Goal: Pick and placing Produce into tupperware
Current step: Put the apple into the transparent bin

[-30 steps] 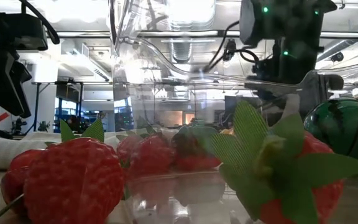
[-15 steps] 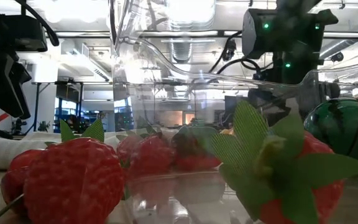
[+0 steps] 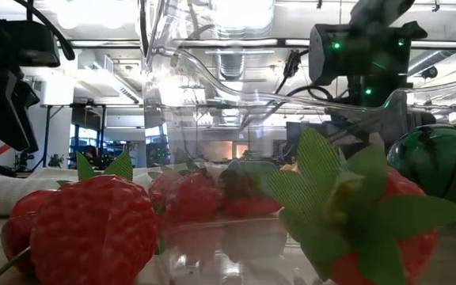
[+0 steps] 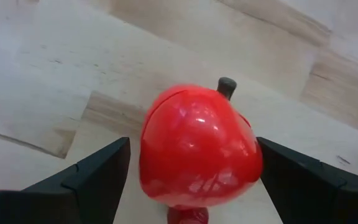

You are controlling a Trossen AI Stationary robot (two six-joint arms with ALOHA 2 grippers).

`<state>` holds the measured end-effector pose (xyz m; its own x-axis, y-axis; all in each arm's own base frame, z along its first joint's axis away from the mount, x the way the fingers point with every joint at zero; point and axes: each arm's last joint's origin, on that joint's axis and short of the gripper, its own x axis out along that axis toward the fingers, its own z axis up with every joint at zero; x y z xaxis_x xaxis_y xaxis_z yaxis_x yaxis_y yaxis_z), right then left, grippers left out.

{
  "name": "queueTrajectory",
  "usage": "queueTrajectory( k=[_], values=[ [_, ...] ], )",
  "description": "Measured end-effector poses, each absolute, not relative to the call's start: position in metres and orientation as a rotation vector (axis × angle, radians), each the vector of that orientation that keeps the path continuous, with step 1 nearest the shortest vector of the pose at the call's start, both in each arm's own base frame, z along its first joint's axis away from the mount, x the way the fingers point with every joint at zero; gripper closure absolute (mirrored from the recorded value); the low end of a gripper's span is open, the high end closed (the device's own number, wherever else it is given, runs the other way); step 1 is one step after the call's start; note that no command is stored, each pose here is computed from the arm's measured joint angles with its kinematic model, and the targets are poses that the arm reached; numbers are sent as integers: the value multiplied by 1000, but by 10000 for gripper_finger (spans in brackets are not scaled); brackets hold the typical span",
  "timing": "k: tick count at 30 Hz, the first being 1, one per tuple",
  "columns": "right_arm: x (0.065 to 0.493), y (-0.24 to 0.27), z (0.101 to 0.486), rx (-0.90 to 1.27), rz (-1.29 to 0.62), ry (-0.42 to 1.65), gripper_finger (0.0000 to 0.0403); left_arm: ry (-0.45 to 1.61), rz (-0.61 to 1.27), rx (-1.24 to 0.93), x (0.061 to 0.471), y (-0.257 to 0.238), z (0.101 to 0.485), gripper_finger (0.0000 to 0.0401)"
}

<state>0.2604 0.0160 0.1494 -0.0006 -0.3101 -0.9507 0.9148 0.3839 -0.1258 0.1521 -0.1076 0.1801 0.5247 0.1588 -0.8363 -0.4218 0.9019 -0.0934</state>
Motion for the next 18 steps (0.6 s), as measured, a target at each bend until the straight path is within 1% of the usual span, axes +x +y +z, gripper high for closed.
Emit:
queueTrajectory(
  k=[5, 12, 15, 18],
  values=[
    [261, 16, 149, 660, -1076, 1191, 81, 959, 353, -302, 152, -107, 179, 249],
    [261, 16, 149, 658, -1078, 1187, 126, 959, 353, -303, 152, -108, 179, 249],
    [261, 16, 149, 654, -1079, 1182, 129, 959, 354, -304, 152, -107, 179, 249],
    [261, 16, 149, 652, -1081, 1180, 121, 958, 353, -305, 152, -108, 179, 249]
  ],
)
